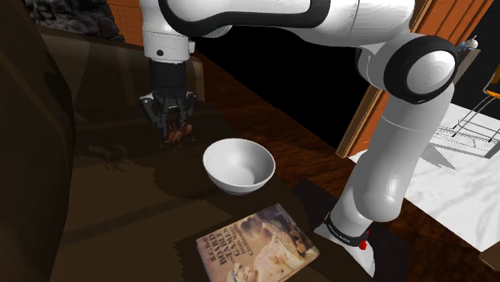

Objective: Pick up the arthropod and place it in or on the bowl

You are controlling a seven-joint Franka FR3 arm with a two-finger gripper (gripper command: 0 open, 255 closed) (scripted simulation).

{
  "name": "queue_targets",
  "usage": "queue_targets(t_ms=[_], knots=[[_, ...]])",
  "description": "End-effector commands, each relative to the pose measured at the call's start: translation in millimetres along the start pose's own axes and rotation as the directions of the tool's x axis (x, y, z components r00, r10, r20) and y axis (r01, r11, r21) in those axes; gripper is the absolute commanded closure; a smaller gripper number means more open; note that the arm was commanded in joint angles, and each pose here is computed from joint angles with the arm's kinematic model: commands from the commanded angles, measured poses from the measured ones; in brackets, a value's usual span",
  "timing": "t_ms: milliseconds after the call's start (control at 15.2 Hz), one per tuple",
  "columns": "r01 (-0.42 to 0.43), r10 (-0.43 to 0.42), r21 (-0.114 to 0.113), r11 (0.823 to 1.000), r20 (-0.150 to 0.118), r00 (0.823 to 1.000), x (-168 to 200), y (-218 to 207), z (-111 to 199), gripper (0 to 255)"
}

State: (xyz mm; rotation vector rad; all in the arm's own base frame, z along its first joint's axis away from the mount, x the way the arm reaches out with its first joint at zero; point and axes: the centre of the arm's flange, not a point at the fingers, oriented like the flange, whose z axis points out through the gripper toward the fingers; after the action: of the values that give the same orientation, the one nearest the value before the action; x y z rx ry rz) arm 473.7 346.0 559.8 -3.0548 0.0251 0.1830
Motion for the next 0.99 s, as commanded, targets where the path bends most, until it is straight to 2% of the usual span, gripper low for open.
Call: queue_targets(t_ms=[0,528,924], knots=[[0.000,0.000,0.000,1.000,0.000,1.000,-0.8,-0.4,-11.9,255],[0.000,0.000,0.000,1.000,0.000,1.000,-5.8,-3.8,-53.2,255],[0.000,0.000,0.000,1.000,0.000,1.000,-69.1,43.8,-52.1,255]])
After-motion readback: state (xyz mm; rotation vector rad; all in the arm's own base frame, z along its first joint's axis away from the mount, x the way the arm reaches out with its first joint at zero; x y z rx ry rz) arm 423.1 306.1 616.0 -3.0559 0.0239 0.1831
